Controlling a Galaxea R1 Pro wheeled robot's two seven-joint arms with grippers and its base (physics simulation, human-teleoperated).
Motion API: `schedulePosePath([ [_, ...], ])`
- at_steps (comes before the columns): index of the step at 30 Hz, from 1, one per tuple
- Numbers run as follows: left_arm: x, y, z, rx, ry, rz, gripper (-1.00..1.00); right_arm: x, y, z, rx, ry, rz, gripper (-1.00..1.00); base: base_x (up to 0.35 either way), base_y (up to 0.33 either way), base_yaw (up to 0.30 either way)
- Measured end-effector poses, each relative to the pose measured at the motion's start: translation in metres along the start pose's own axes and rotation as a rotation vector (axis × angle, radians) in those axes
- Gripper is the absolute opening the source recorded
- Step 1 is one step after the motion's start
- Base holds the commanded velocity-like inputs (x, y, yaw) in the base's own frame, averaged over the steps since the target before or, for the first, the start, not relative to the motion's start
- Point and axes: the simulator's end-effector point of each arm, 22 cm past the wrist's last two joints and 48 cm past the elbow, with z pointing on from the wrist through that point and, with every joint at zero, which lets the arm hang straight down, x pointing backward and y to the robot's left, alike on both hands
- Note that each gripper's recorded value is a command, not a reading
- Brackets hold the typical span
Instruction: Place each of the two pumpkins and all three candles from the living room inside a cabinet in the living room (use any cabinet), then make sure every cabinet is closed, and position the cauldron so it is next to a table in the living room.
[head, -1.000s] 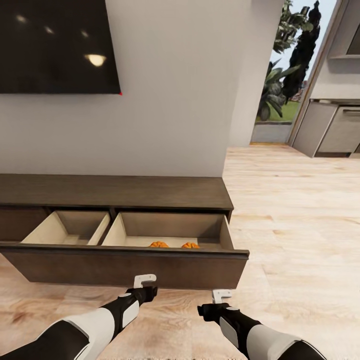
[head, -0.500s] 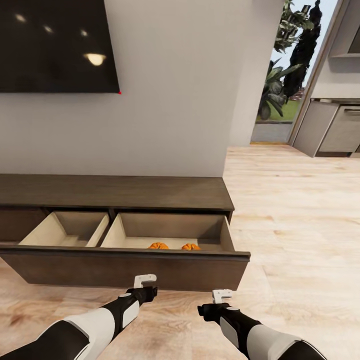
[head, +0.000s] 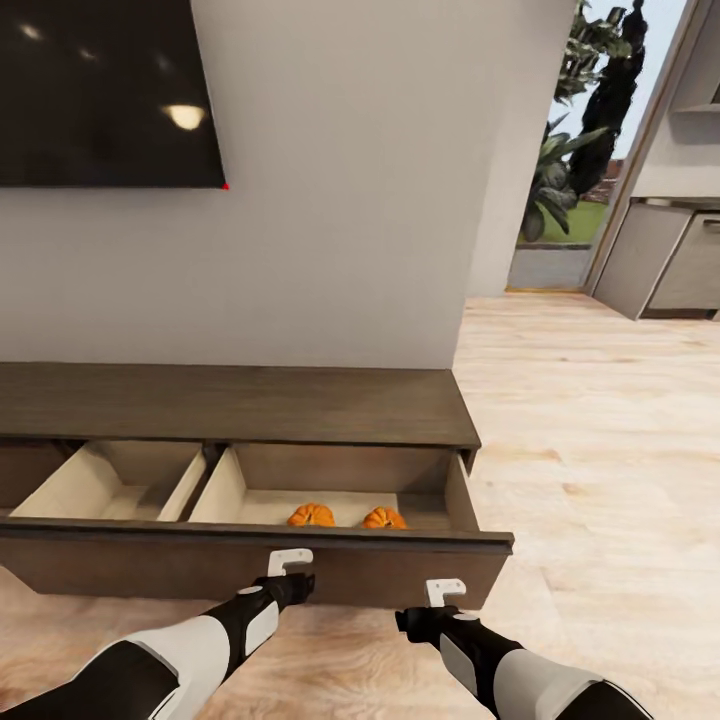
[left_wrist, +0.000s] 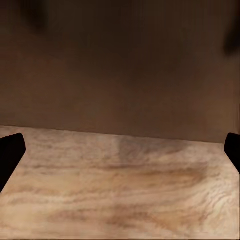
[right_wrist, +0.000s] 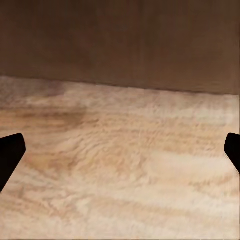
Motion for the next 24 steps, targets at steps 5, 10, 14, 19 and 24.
schedulePosePath([
  [5,0.0003,0.0001,0.0002,0.0,0.001,0.002,1.0,0.0001,0.0,0.0002,0.0,0.0,0.0,1.0,0.024,0.0,0.0],
  [10,0.0003,0.0001,0.0002,0.0,0.001,0.002,1.0,0.0001,0.0,0.0002,0.0,0.0,0.0,1.0,0.001,0.0,0.0],
  [14,0.0006,0.0003,0.0,0.0,0.001,0.011,1.0,-0.0001,0.0,0.0,0.0,0.0,0.0,1.0,0.152,0.0,0.0],
  [19,0.0003,0.0001,-0.0001,0.0,0.001,0.015,1.0,0.0003,-0.0002,-0.0001,0.0,0.001,0.0,1.0,0.287,0.0,0.0],
  [24,0.0004,0.0001,-0.0001,0.0,0.001,0.013,1.0,0.0006,-0.0003,-0.0001,0.001,0.001,0.0,1.0,0.304,0.0,0.0],
])
